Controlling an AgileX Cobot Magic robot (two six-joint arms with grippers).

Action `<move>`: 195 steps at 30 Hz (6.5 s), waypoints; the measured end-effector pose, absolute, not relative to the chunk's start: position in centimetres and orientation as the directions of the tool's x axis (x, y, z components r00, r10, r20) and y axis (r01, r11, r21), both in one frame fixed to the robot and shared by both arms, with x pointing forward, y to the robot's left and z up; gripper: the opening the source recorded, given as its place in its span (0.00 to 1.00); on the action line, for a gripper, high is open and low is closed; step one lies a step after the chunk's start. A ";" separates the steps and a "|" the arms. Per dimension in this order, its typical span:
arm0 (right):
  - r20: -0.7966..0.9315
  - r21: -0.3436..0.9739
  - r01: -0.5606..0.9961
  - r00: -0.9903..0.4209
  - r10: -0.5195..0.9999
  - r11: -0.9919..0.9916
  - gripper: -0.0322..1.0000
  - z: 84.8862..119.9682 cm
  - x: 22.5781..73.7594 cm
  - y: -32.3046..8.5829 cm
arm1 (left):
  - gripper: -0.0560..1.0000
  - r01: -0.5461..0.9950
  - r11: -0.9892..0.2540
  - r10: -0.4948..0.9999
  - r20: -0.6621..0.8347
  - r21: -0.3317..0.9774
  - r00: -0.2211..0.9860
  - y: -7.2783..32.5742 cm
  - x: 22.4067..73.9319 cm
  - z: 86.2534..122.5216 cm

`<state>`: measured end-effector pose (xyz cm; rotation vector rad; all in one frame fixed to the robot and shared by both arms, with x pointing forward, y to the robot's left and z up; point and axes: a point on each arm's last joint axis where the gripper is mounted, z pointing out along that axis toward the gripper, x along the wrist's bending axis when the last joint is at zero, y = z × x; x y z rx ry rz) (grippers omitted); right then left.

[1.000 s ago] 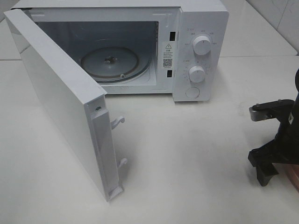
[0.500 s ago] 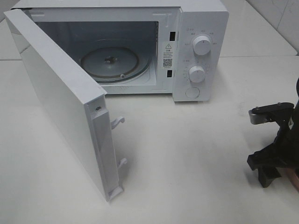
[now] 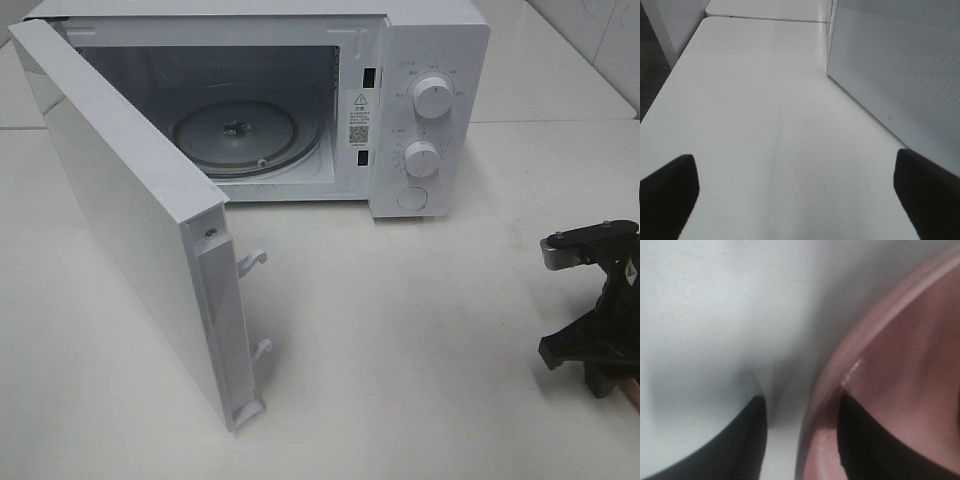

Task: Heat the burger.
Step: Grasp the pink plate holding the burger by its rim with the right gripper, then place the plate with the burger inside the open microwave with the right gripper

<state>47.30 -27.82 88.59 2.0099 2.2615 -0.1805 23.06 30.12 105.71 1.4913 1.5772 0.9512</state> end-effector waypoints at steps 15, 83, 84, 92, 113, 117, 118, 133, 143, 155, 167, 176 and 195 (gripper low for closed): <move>-0.180 -0.018 0.995 -0.099 0.979 0.097 0.10 88.8 47.2 -28.0 | 0.98 0.439 0.044 0.999 -0.031 0.897 -0.037 30.1 23.1 105.7; -0.446 0.084 0.809 -0.492 0.748 0.582 0.06 98.5 40.4 -21.3 | 0.98 0.439 0.044 0.999 -0.031 0.897 -0.037 30.1 23.1 105.7; -0.438 0.101 0.798 -0.501 0.747 0.594 0.06 98.9 40.0 -21.5 | 0.98 0.439 0.044 0.999 -0.031 0.897 -0.037 30.1 23.1 105.7; -0.426 0.096 0.754 -0.558 0.712 0.650 0.06 98.8 37.8 -23.1 | 0.98 0.439 0.044 0.999 -0.031 0.897 -0.037 30.1 23.1 105.7; -0.444 0.003 0.478 -0.786 0.429 0.878 0.06 99.0 36.5 -22.6 | 0.98 0.439 0.044 0.999 -0.031 0.897 -0.037 30.1 23.1 105.7; -0.448 -0.009 0.376 -0.830 0.332 0.927 0.06 99.0 36.7 -22.3 | 0.98 0.439 0.044 0.999 -0.031 0.897 -0.037 30.1 23.1 105.7; -0.448 -0.009 0.376 -0.830 0.332 0.927 0.06 99.0 36.7 -22.3 | 0.98 0.439 0.044 0.999 -0.031 0.897 -0.037 30.1 23.1 105.7; -0.458 -0.101 0.000 -0.888 -0.047 0.995 0.08 99.1 37.1 -21.5 | 0.98 0.439 0.044 0.999 -0.031 0.897 -0.037 30.1 23.1 105.7; -0.472 -0.031 -0.105 -0.875 -0.107 0.994 0.08 99.2 37.2 -20.4 | 0.98 0.439 0.044 0.999 -0.031 0.897 -0.037 30.1 23.1 105.7; -0.508 -0.015 -0.241 -0.834 -0.215 0.970 0.08 99.3 37.6 -19.8 | 0.98 0.439 0.044 0.999 -0.031 0.897 -0.037 30.1 23.1 105.7; -0.428 0.014 -0.337 -0.853 -0.299 0.941 0.08 98.3 39.1 -18.9 | 0.98 0.439 0.044 0.999 -0.031 0.897 -0.037 30.1 23.1 105.7; -0.444 0.037 -0.417 -0.821 -0.358 0.908 0.08 98.6 40.9 -16.8 | 0.98 0.439 0.044 0.999 -0.031 0.897 -0.037 30.1 23.1 105.7; -0.464 0.023 -0.486 -0.779 -0.421 0.874 0.08 97.2 43.9 -14.2 | 0.98 0.439 0.044 0.999 -0.031 0.897 -0.037 30.1 23.1 105.7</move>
